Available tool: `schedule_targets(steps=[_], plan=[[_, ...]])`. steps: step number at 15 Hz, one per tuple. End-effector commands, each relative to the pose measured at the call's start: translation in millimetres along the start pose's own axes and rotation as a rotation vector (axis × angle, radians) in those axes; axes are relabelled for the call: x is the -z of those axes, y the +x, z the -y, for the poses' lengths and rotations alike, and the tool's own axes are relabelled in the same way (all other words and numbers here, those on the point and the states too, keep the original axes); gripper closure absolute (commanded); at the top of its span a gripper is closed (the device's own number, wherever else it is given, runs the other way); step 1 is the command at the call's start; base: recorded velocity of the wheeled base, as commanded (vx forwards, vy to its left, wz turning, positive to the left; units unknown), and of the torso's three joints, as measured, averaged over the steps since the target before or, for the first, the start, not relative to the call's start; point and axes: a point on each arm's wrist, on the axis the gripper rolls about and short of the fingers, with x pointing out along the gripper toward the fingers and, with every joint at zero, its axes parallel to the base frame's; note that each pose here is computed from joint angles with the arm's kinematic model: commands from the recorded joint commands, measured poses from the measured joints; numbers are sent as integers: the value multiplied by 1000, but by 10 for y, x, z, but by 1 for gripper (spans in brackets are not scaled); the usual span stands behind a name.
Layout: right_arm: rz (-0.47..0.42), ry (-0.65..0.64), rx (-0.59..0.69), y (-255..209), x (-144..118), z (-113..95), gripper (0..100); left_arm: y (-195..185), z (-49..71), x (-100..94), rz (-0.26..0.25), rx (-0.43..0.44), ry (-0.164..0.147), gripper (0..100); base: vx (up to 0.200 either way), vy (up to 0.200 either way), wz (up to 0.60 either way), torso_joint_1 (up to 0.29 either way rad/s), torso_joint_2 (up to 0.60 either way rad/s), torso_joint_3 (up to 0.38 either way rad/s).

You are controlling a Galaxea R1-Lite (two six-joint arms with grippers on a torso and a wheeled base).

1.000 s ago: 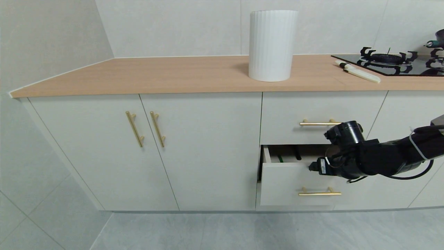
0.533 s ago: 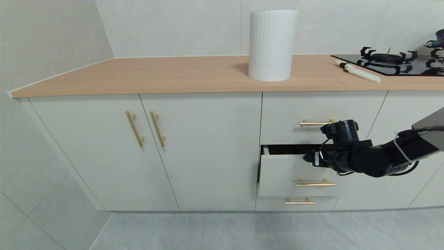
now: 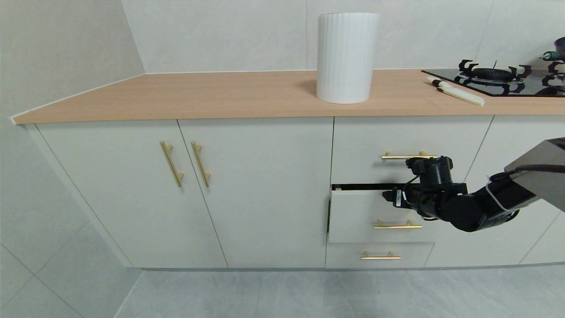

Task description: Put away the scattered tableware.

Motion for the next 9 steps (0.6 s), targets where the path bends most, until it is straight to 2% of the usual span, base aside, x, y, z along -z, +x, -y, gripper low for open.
schedule_targets(steps=[1, 4, 9], plan=[[-6, -1, 3, 52, 57, 1, 0, -1, 0, -3, 1, 0, -1, 0, 0, 0, 0, 0, 0, 0], [43, 9, -7, 152, 99, -14, 0, 1, 0, 1, -1, 0, -1, 0, 0, 0, 0, 0, 0, 0], [72, 13, 15, 281, 183, -19, 0, 1, 0, 1, -1, 0, -1, 0, 0, 0, 0, 0, 0, 0]])
